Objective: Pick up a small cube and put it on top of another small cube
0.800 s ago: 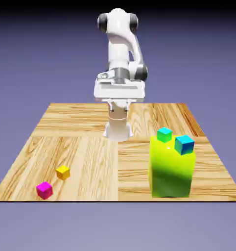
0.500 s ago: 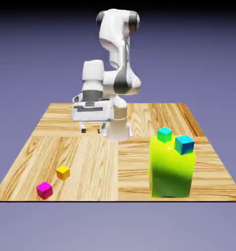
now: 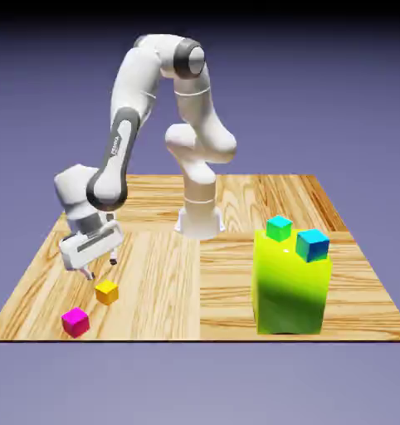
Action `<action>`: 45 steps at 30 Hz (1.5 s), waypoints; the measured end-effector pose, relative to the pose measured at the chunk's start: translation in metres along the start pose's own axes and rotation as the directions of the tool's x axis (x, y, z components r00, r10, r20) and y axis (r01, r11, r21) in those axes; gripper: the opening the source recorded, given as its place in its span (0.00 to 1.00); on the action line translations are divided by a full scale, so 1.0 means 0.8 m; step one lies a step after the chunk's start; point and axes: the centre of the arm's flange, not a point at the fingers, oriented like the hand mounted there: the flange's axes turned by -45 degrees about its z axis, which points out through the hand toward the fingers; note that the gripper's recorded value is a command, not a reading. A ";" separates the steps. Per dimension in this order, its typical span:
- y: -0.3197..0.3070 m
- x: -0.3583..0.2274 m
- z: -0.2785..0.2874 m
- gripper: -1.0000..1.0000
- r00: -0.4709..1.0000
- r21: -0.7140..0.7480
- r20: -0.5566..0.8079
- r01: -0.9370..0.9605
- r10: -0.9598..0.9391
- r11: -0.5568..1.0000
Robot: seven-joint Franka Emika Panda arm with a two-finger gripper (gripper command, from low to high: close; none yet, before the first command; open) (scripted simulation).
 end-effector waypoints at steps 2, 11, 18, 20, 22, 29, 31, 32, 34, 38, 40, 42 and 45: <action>-0.002 0.004 0.033 0.50 1.000 0.001 0.001 0.002 -0.002 1.000; -0.002 0.004 0.034 0.00 1.000 0.002 0.001 0.002 -0.002 1.000; -0.031 -0.103 0.010 0.00 0.984 -0.066 0.062 0.173 -0.169 0.983; -0.041 -0.175 0.015 0.00 0.956 -0.109 0.101 0.286 -0.276 0.952; -0.043 -0.248 0.018 0.00 0.916 -0.150 0.137 0.395 -0.376 0.906; 0.017 -0.493 0.010 0.00 0.706 -0.276 0.240 0.707 -0.666 0.651; 0.050 -0.557 0.002 0.00 0.632 -0.306 0.261 0.771 -0.730 0.558; 0.068 -0.587 -0.002 0.00 0.593 -0.320 0.270 0.799 -0.759 0.510; 0.110 -0.643 -0.014 0.00 0.511 -0.346 0.285 0.844 -0.811 0.410; 0.207 -0.740 -0.045 0.00 0.341 -0.391 0.301 0.896 -0.891 0.211; 0.222 -0.752 -0.050 0.00 0.317 -0.396 0.302 0.900 -0.899 0.184; 0.233 -0.738 -0.010 0.00 0.318 -0.395 0.302 0.900 -0.899 0.185; 0.246 -0.723 0.027 1.00 0.317 -0.397 0.301 0.899 -0.899 0.184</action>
